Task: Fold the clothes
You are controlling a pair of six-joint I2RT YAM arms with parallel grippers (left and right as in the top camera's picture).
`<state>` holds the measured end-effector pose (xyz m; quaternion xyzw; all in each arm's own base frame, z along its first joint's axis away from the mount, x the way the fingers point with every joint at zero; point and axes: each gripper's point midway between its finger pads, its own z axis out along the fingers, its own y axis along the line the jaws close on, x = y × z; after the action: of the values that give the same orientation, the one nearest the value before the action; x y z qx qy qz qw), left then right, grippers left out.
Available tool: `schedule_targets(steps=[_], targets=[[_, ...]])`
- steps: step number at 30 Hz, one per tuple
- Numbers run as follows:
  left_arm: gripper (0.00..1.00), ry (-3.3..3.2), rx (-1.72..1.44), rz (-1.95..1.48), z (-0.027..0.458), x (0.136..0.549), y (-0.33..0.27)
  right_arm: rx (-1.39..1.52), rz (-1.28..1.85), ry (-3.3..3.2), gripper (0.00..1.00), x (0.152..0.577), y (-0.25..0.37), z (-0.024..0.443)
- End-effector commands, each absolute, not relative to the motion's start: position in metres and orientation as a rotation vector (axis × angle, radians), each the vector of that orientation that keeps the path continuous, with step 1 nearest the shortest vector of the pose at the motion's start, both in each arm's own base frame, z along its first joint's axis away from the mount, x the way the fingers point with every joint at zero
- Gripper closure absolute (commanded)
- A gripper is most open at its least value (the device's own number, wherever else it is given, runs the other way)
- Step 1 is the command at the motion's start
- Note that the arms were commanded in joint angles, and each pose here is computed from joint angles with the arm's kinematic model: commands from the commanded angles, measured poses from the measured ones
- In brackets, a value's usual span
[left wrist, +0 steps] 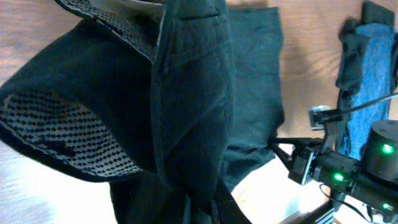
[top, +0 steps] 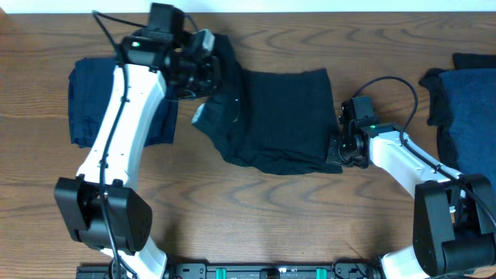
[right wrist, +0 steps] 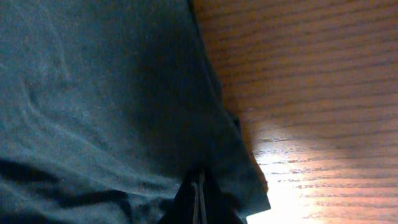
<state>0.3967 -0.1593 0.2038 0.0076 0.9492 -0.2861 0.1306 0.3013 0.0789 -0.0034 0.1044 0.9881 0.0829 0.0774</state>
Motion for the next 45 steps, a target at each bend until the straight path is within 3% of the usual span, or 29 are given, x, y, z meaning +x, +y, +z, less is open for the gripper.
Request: schedule_targets(steps=[1,9,20,30,37,45], targets=[[0.94,2.675,0.092,-0.876,0.233,0.396,-0.180,0.359,0.236,3.096,0.99,0.266,0.078,-0.037],[0.94,2.623,0.192,-0.924,0.237,0.394,-0.227,0.348,0.238,3.096,0.99,0.266,0.080,-0.037],[0.94,2.604,0.269,-0.730,0.213,0.388,-0.268,0.347,0.251,3.097,0.99,0.266,0.081,-0.037],[0.93,2.700,0.340,-0.597,0.159,0.382,-0.295,0.346,0.273,3.099,0.99,0.266,0.084,-0.036],[0.93,2.783,0.151,-0.629,0.124,0.389,-0.307,0.346,0.272,3.100,0.99,0.266,0.084,-0.036],[0.93,2.732,0.142,-0.790,0.132,0.394,-0.333,0.346,0.272,3.099,0.99,0.266,0.084,-0.036]])
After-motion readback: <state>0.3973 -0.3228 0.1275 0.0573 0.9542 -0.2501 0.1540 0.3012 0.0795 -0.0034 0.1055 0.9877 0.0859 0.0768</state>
